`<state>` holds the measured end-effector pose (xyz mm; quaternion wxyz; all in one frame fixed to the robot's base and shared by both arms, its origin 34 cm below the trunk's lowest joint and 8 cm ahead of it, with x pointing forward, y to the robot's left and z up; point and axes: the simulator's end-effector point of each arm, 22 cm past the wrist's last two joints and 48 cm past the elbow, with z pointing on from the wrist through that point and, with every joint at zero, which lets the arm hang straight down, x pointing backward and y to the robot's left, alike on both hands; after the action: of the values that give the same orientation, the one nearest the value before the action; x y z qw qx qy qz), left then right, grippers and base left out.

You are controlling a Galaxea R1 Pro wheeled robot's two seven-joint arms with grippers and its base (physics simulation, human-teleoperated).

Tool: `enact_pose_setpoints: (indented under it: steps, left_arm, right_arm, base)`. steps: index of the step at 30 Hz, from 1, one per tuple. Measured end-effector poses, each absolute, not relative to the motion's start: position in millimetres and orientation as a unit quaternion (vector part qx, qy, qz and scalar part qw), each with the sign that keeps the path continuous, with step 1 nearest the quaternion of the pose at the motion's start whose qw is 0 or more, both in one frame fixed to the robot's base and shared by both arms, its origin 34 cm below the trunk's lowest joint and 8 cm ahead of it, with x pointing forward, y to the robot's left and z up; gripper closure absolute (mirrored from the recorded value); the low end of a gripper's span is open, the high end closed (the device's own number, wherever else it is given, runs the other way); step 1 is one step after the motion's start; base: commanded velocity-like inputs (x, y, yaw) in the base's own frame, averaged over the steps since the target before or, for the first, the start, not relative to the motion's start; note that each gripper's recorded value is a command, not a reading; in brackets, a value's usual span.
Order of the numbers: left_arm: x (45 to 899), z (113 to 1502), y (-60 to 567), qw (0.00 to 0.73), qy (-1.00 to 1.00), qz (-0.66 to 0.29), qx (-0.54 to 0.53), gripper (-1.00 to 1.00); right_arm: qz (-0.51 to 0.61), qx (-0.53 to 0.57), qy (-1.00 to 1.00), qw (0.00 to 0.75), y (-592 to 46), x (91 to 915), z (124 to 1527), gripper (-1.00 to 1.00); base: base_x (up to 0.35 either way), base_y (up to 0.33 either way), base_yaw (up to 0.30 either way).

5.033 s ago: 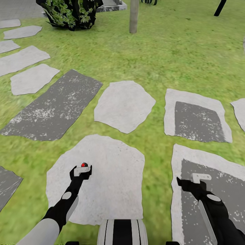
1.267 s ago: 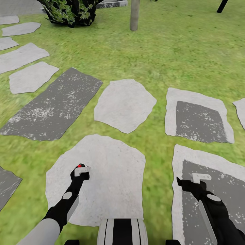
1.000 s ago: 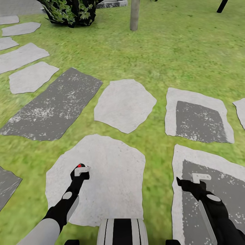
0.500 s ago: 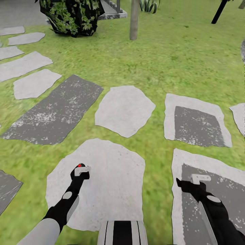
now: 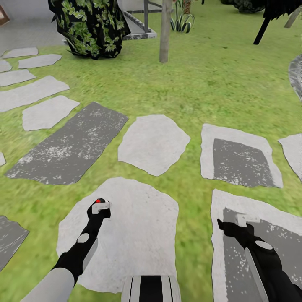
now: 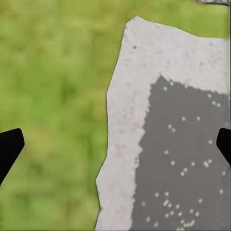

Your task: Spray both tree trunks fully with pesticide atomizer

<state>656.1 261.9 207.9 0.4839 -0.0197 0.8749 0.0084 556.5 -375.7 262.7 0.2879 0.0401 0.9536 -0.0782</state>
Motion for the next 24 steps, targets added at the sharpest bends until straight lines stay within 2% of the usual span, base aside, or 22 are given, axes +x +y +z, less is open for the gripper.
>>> enact_pose_setpoints:
  steps: [9,18,24]
  left_arm:
    - [662,221,266,0.476,0.879,0.012,-0.021,1.00]
    - [676,247,266,0.491,0.871,0.012,-0.020,1.00]
    - [671,245,265,0.459,0.888,0.010,-0.019,1.00]
  right_arm:
    - [-0.084,0.034,0.936,0.340,-378,578,292,-1.00]
    - [-0.082,0.035,0.928,0.361,-377,586,311,-1.00]
    - [-0.080,0.037,0.924,0.372,-375,591,324,-1.00]
  base:
    - [0.000,0.000,0.000]
    - [0.000,0.000,0.000]
    - [0.000,0.000,0.000]
